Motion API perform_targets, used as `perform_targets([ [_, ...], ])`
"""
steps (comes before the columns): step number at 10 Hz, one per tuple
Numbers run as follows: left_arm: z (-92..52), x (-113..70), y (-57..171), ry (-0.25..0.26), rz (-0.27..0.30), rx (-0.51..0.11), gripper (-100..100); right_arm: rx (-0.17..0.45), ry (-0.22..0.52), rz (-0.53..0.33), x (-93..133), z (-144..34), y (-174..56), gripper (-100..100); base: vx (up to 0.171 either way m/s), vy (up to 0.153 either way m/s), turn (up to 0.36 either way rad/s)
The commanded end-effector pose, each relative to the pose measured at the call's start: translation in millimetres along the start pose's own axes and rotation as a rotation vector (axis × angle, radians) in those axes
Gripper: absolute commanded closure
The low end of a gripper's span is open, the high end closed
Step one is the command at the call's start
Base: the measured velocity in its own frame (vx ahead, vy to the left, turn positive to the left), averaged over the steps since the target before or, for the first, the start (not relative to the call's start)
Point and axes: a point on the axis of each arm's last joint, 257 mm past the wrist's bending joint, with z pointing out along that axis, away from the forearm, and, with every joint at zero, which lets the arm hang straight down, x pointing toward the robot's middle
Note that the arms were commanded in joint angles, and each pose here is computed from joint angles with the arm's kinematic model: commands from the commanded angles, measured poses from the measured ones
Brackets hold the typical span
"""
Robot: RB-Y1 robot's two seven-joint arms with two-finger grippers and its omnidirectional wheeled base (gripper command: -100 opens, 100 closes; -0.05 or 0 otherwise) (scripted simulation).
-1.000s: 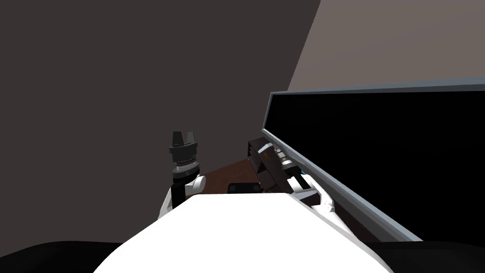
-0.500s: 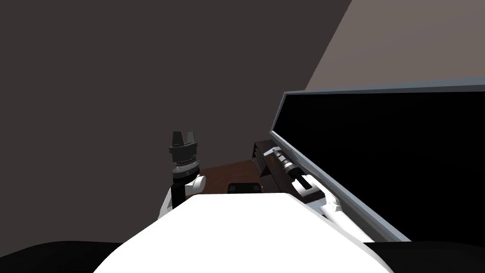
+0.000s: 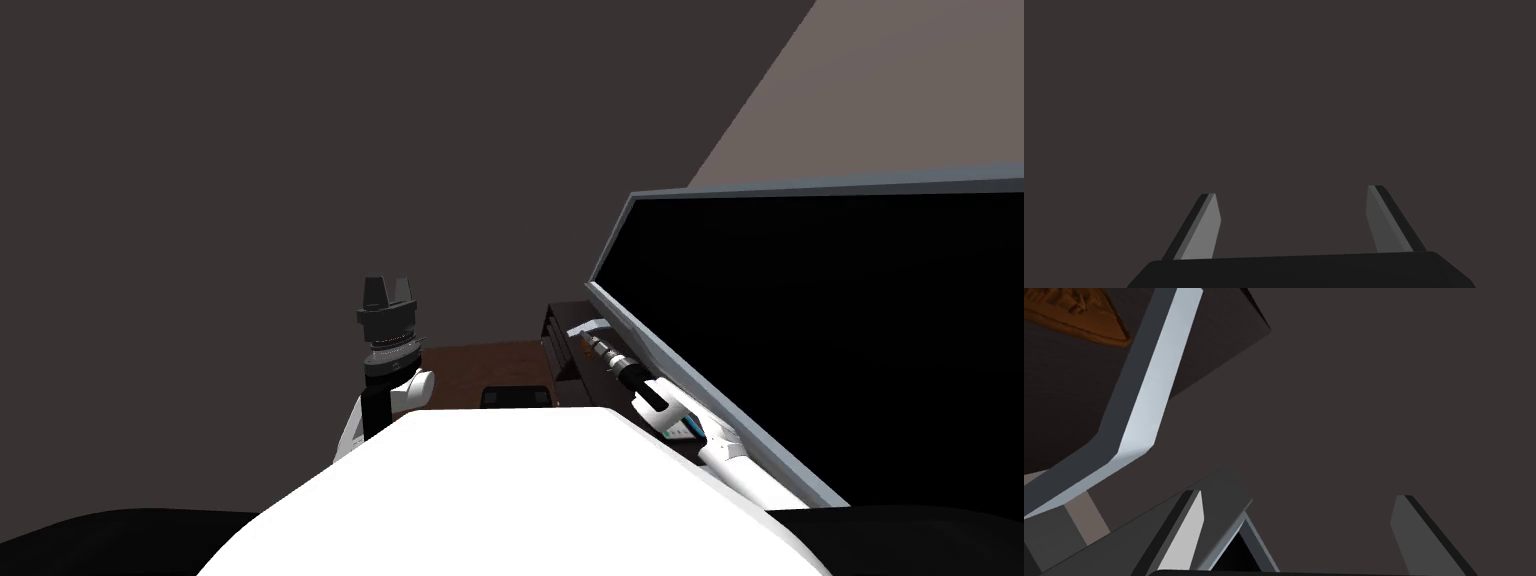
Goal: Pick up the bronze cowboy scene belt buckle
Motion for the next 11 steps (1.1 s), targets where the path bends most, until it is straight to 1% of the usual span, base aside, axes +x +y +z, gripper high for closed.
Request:
perform_targets([
  [1, 0.0, 0.0, 0, 0.0, 0.0, 0.0, 0, 0.068, 0.062, -0.077, 17, -8.8, -30, -100, 0.036, -0.027, 0.372],
  [3, 0.0, 0.0, 0, 0.0, 0.0, 0.0, 0, 0.146, 0.143, -0.169, 37, -26.5, -70, -100, 0.044, -0.034, 0.31],
  [5, 0.0, 0.0, 0, 0.0, 0.0, 0.0, 0, 0.215, 0.225, -0.249, 56, -48.7, -106, -100, 0.049, -0.023, 0.281],
  [6, 0.0, 0.0, 0, 0.0, 0.0, 0.0, 0, 0.215, 0.225, -0.249, 56, -48.7, -106, -100, 0.039, -0.013, 0.071],
  [9, 0.0, 0.0, 0, 0.0, 0.0, 0.0, 0, 0.301, 0.346, -0.346, 84, -88.3, -154, -100, 0.046, -0.009, 0.218],
  [11, 0.0, 0.0, 0, 0.0, 0.0, 0.0, 0, 0.345, 0.421, -0.394, 101, -116.0, -179, -100, 0.063, -0.005, 0.215],
])
